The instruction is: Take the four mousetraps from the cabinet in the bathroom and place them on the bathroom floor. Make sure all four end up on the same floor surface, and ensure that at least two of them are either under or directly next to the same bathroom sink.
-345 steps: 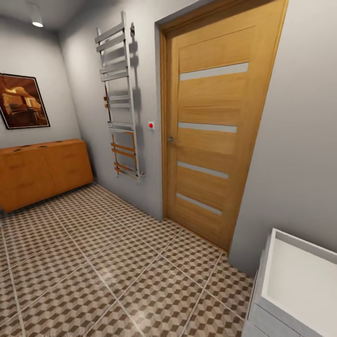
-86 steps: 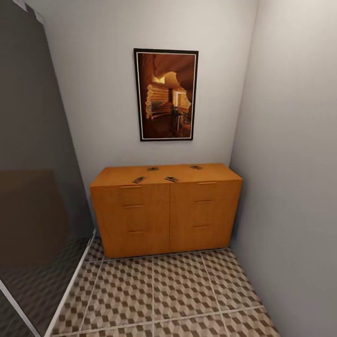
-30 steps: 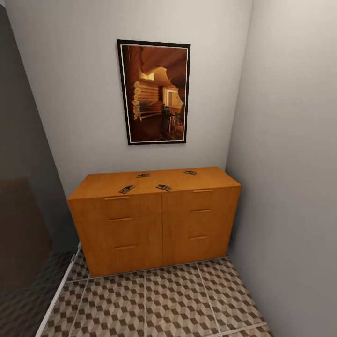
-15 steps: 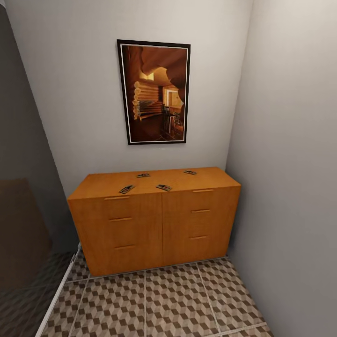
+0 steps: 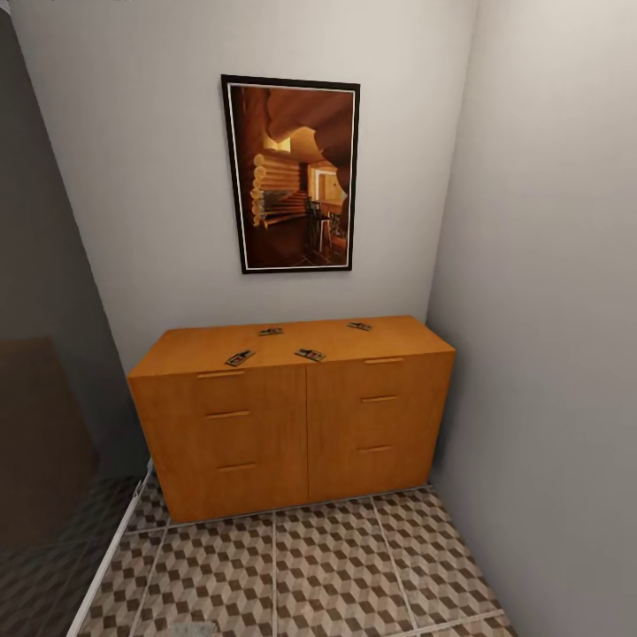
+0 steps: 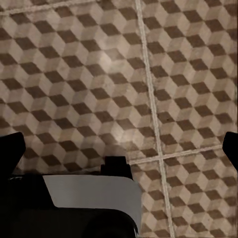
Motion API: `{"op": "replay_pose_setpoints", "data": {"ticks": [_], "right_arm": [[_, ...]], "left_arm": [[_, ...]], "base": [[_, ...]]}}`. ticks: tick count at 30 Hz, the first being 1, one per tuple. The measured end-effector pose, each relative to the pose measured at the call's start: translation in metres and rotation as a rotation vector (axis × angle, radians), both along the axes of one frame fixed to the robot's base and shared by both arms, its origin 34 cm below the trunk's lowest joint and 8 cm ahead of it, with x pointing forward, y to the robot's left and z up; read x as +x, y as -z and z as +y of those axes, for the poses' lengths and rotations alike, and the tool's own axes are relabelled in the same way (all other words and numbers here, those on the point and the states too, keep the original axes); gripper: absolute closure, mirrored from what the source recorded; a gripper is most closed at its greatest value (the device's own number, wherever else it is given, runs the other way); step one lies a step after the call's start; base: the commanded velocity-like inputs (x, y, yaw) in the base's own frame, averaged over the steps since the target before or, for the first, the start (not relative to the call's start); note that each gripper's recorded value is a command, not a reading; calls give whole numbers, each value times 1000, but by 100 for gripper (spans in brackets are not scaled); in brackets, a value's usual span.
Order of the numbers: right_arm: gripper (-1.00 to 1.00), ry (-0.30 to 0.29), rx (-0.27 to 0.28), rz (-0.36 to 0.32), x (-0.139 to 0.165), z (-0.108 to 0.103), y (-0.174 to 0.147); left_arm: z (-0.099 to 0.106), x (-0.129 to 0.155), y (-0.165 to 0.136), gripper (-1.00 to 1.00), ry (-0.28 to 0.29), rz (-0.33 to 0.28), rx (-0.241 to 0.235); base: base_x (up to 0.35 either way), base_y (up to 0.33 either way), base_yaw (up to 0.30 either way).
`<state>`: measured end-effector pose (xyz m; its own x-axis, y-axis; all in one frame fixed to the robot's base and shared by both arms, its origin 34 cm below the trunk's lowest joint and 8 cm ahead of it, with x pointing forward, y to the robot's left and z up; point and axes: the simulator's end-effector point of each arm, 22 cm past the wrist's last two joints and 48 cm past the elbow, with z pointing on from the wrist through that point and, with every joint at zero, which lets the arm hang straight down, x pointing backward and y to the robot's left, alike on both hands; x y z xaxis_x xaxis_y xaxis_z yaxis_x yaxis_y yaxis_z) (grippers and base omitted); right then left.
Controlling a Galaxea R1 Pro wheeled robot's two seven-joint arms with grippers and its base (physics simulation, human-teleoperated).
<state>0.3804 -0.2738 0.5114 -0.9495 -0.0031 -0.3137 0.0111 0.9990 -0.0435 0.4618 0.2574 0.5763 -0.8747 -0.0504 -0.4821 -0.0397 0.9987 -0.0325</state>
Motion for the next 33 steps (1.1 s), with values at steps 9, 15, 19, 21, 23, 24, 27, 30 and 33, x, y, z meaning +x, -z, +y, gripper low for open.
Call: {"op": "replay_pose_setpoints", "data": {"ticks": [9,15,19,21,23,24,27,30,33], "right_arm": [[-100,27,-25,-175,100,-10,-102],[-100,67,-73,-299,141,-30,-173],[-100,88,-102,-380,169,-38,-220],[-100,101,-116,-413,190,-42,-245],[-100,108,-122,-430,204,-43,-262],[-100,112,-125,-437,210,-44,-269],[-100,121,-130,-470,235,-46,-299],[-100,126,-130,-500,254,-47,-323],[-100,129,-130,-515,265,-48,-338]], "left_arm": [[-5,75,-119,-100,17,-173,-5],[-7,120,-167,-100,21,-268,-8],[-11,163,-210,-100,27,-344,-13],[-16,187,-239,-100,33,-381,-20],[-20,204,-261,-100,38,-407,-26],[-23,212,-271,-100,40,-418,-30],[-40,239,-314,-100,55,-468,-53],[-61,259,-354,-100,79,-524,-73],[-79,276,-394,-100,114,-586,-79]], "base": [[0,0,0],[0,0,0],[0,0,0],[0,0,0],[0,0,0],[0,0,0],[0,0,0],[0,0,0],[0,0,0]]}}
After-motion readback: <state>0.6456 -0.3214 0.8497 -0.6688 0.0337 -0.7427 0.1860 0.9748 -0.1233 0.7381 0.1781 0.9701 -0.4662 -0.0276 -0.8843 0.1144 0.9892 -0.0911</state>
